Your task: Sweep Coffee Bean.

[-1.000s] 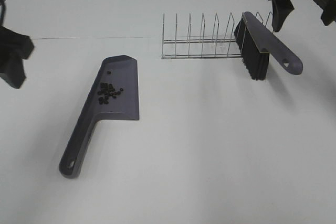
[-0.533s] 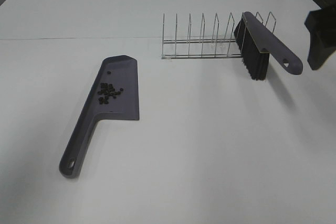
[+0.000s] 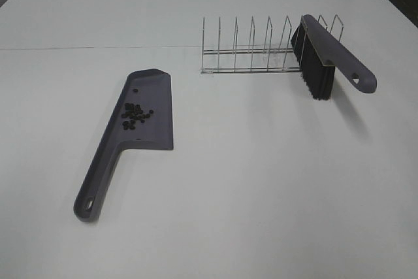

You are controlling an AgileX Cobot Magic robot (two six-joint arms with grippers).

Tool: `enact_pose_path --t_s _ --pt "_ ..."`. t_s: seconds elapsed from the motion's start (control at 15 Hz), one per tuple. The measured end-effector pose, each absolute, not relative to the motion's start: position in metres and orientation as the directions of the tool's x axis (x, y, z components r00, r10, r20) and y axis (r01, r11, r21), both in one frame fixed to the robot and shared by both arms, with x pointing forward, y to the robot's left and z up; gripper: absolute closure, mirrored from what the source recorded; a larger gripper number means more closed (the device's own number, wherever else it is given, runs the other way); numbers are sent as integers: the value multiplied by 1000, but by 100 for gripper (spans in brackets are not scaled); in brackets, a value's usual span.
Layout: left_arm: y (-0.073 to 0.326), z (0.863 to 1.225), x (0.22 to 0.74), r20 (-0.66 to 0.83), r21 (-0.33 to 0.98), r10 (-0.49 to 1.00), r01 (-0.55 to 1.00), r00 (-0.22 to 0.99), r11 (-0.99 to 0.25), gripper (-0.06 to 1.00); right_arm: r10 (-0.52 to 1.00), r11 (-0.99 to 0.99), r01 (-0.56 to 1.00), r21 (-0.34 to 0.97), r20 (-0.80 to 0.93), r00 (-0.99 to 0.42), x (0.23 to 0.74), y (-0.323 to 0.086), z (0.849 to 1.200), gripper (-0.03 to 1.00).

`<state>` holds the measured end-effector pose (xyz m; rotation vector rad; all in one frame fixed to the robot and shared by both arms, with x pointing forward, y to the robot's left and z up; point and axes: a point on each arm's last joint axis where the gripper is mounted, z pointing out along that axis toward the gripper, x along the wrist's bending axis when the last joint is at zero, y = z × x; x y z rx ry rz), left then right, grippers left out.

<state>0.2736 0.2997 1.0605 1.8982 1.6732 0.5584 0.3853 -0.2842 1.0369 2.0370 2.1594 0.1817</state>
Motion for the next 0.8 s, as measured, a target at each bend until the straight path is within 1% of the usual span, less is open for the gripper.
enact_pose_path --t_s 0.07,0.13,0.2,0.27,0.4,0.53,0.67,0.8 --pt "303 1058 265 -36 674 984 731 176 -107 26 998 61 975 213 -37 -54 379 -285 1036 12" --pt "304 1056 258 -30 699 977 703 211 -131 26 998 59 965 257 -34 -53 357 -288 1032 12" --pt "305 1055 255 -28 712 973 688 230 -142 26 998 59 959 277 -32 -52 350 -289 1032 12" --pt "306 1055 246 -25 748 959 641 283 -170 26 999 52 920 388 -19 -48 322 -292 1034 12" --pt "306 1055 243 -15 767 953 615 301 -182 26 999 46 831 555 -2 -54 297 -295 1047 12" --pt "305 1057 245 -7 790 950 584 313 -186 26 995 72 712 699 -5 -96 271 -297 1055 12" --pt "303 1056 249 -5 811 948 556 319 -183 26 987 107 596 796 -15 -157 248 -296 1058 12" --pt "301 1053 252 -12 822 944 541 328 -178 26 978 139 525 840 -34 -205 236 -295 1058 12"
